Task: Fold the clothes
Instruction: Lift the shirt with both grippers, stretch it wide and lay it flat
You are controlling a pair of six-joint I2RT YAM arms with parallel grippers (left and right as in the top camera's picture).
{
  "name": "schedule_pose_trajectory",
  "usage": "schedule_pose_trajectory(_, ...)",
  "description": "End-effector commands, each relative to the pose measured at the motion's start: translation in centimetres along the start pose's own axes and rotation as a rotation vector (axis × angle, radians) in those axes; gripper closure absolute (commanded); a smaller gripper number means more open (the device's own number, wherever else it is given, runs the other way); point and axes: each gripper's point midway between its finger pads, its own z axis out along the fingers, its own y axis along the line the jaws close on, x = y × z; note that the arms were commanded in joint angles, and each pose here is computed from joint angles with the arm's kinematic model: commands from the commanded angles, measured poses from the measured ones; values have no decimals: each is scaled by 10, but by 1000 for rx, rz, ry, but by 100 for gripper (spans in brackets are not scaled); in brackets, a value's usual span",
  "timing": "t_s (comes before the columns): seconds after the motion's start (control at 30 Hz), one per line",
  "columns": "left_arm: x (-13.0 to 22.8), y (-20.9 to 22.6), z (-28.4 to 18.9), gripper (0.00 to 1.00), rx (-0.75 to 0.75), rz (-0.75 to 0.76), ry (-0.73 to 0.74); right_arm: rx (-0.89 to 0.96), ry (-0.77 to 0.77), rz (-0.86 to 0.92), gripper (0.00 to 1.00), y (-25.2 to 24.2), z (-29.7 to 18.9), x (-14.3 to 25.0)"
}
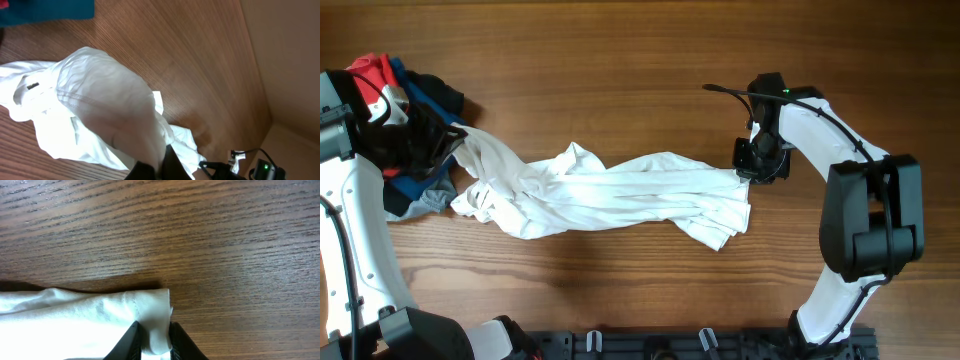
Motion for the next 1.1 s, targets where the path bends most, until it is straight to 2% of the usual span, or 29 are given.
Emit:
schedule_pose_trajectory(0.0,0,-3,-1,96,3,31,-3,14,-19,11,85,0,-4,-6)
schedule_pose_trajectory(0.07,0,-3,-1,96,3,31,-3,3,-16,10,89,1,-4,-5)
schedule_pose_trajectory(0.1,0,-3,-1,96,3,31,-3,3,-16,10,96,2,-4,-5)
schedule_pose_trajectory(0.33,0,-3,-1,96,4,31,-2,-110,-41,-48,96,22,-13,-9)
schedule_pose_trajectory(0.43,0,-3,-1,96,4,30,-1,-170,-231,-68,96,29,-73,-21)
schedule_pose_trajectory(0.47,0,-3,-2,96,5,31,-3,-195,-314,-72,96,29,-103,-24)
schedule_pose_trajectory(0.5,2,-6,-3,96,15,35,-3,-231,-452,-80,96,29,-154,-22)
schedule_pose_trajectory(0.63,12,-23,-25,96,79,74,-36,-256,-765,-79,96,11,-279,15)
schedule_pose_trajectory(0.73,31,-47,-63,96,172,201,-116,-209,-928,-43,96,-12,-347,46)
schedule_pose_trajectory(0.83,41,-68,-115,96,249,269,-268,-143,-1075,20,96,-37,-403,71)
schedule_pose_trajectory(0.97,43,-83,-179,96,306,260,-466,-52,-1202,112,96,-67,-446,91)
schedule_pose_trajectory(1.07,36,-93,-194,96,352,236,-518,8,-1227,136,96,-76,-452,88)
